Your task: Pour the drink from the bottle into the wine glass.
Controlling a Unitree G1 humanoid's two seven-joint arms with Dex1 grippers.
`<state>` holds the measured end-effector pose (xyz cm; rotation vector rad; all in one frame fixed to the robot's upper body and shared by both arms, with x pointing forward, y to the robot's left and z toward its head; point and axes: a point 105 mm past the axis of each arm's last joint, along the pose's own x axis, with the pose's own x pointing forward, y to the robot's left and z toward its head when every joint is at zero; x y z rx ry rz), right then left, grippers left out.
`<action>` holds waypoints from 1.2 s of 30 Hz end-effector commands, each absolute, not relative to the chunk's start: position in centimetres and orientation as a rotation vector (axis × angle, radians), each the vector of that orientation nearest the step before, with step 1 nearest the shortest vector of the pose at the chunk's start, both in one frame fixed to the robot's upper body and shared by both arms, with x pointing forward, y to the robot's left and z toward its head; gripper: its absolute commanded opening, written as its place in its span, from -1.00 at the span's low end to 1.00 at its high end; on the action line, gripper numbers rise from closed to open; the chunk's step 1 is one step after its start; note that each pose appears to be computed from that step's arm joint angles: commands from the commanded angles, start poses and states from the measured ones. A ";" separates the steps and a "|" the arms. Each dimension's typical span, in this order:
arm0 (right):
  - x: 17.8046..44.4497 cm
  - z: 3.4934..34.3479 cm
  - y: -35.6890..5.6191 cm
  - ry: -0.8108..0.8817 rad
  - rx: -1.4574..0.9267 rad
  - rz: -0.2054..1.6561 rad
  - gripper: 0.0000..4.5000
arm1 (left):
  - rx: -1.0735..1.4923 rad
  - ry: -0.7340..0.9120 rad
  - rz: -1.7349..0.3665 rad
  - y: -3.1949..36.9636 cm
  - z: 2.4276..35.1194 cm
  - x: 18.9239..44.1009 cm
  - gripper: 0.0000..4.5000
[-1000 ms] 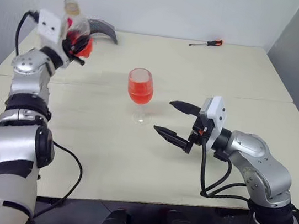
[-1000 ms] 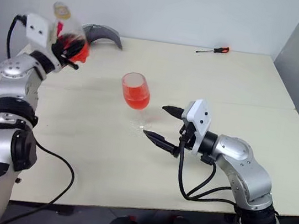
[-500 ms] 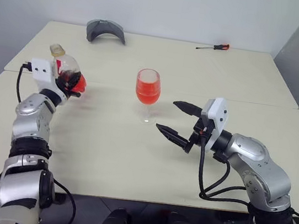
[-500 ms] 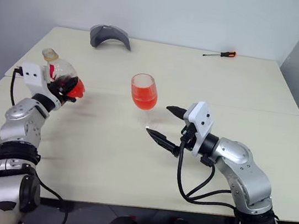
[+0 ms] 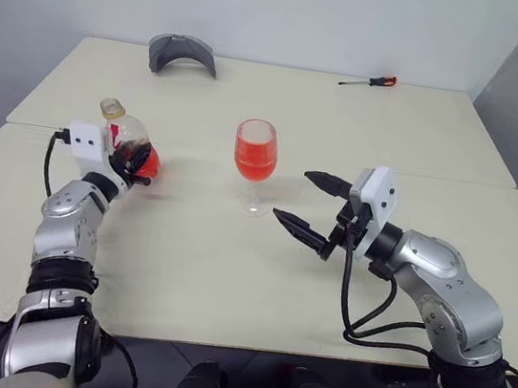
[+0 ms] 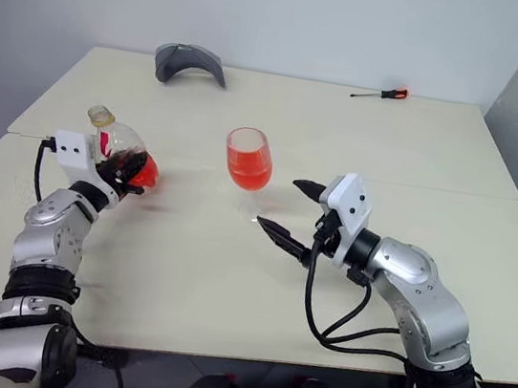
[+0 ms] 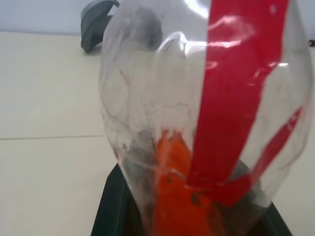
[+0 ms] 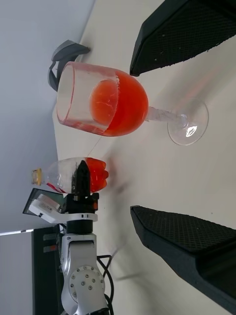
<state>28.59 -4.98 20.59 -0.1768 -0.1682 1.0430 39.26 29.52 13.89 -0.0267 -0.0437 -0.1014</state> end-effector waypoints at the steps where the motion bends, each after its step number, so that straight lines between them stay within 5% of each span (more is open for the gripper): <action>1: 28.4 22.3 -5.0 -0.250 -0.198 1.030 1.00 | -0.013 -0.079 -0.130 28.9 14.8 39.0 -0.54; 6: 28.5 22.4 -4.8 -0.257 -0.200 1.031 1.00 | -0.015 -0.073 -0.137 28.7 14.4 38.5 -0.54; 17: 28.5 22.5 -4.7 -0.267 -0.212 1.030 1.00 | -0.024 -0.078 -0.172 27.9 14.7 38.1 0.99; 36: 28.3 20.4 -7.8 -0.186 -0.207 0.879 1.00 | -0.018 0.000 -0.114 28.5 15.0 31.4 0.99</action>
